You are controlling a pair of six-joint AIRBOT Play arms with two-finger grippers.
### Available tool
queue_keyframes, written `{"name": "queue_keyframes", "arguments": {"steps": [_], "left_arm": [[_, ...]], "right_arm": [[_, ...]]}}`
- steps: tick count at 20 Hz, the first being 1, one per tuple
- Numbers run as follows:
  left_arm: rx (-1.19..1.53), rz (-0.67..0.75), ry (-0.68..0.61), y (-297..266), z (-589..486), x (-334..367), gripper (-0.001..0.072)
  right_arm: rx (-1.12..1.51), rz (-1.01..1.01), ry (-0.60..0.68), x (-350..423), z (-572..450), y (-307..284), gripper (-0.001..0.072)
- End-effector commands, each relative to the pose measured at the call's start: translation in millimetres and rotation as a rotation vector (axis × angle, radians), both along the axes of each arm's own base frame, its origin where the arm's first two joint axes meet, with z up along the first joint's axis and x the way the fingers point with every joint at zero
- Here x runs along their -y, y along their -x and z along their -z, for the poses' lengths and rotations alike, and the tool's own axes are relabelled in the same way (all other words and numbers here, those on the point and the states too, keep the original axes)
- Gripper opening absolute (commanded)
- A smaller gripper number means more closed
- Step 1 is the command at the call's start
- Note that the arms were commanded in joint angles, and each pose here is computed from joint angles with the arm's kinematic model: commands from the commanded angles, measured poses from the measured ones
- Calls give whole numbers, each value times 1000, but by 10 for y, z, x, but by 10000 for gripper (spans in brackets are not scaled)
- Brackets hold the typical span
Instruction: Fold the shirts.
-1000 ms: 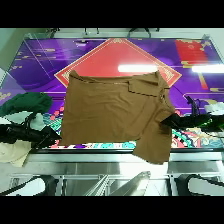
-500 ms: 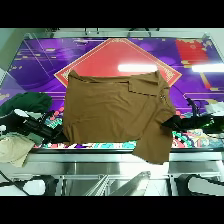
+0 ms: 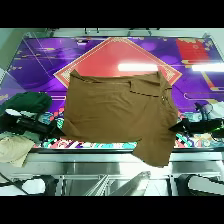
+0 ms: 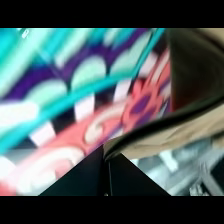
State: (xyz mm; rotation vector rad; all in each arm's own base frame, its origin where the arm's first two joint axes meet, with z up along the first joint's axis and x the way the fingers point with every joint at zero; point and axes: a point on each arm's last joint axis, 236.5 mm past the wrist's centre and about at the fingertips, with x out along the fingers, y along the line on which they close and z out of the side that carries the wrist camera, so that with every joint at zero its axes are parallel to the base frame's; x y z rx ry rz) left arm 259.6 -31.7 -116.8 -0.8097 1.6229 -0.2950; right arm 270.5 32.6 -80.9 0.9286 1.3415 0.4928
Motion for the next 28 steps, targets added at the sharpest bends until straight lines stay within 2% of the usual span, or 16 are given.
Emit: {"name": "queue_keyframes", "arguments": {"steps": [1,4,6,8,9,12,13,16,18,19,22,28], "left_arm": [[314,-109,249,-530,-989,190,24],[725,-27,468,-670,-2587,449,24],[1099,50,613,-404,-3976,655,25],[1488,118,672,143,-5170,779,25],[1646,138,643,401,-5580,803,25],[1932,148,385,838,-6232,856,25],[1956,156,350,881,-6313,863,25],[1914,177,407,766,-6398,768,25],[1761,149,371,348,-6135,560,25],[1669,140,326,114,-5902,458,25],[1347,124,229,-557,-4960,226,25],[939,124,285,-1489,-3085,357,25]], "right_arm": [[211,73,-202,-170,-878,-374,28],[669,106,-395,-291,-2548,-566,28],[1027,98,-431,-403,-3758,-313,28],[1331,122,-328,-545,-4694,57,28],[1450,155,-244,-607,-5042,217,28],[1743,298,23,-721,-5872,695,28],[1796,329,120,-728,-5998,766,28],[1812,369,347,-625,-6046,696,28],[1689,358,388,-447,-5789,431,28],[1627,331,386,-377,-5627,299,28],[1436,272,277,-127,-5052,-135,28],[1078,203,99,-22,-3346,-1038,28]]}}
